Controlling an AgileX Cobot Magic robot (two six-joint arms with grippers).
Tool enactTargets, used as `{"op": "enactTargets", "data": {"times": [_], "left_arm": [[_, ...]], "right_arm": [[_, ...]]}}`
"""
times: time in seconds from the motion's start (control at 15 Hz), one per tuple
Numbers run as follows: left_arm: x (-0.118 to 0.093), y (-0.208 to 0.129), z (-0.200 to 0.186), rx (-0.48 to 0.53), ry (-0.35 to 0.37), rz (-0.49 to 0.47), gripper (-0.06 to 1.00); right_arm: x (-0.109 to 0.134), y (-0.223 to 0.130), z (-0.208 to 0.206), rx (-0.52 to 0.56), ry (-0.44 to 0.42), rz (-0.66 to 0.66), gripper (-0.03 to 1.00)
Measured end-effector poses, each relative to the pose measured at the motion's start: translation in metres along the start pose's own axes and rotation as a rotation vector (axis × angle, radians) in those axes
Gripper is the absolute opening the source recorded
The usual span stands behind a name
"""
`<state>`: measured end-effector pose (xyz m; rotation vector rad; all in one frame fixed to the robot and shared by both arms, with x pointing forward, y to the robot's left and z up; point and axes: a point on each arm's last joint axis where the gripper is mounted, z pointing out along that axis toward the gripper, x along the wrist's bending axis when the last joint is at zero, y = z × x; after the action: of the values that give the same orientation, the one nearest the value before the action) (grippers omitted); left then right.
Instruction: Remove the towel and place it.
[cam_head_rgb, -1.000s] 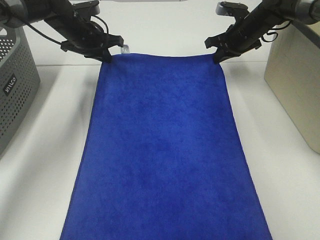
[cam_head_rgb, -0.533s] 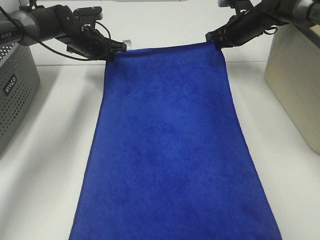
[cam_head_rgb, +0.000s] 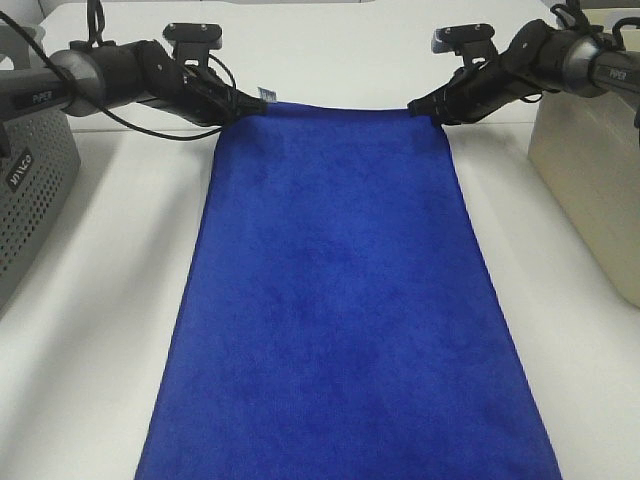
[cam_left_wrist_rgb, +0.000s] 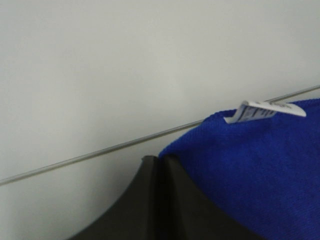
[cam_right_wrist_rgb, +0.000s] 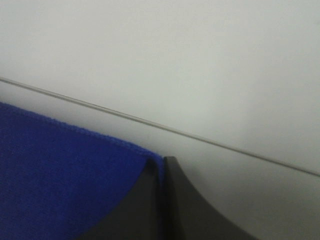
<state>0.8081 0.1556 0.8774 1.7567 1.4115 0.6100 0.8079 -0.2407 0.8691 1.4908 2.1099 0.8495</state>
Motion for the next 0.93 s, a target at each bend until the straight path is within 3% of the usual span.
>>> {"op": "enactTargets", "data": {"times": [0.6,0.93], "left_arm": [[0.004,-0.017,0.014,-0.009,0.019,0.015,0.01],[0.006,-0.015,0.017,-0.076,0.040,0.030,0.11]], "right_arm": [[-0.002,-0.010,0.013,-0.010,-0.018,0.001,0.04],[-0.004,-0.012,0.018,-0.036,-0.036,0.008,0.33]]}}
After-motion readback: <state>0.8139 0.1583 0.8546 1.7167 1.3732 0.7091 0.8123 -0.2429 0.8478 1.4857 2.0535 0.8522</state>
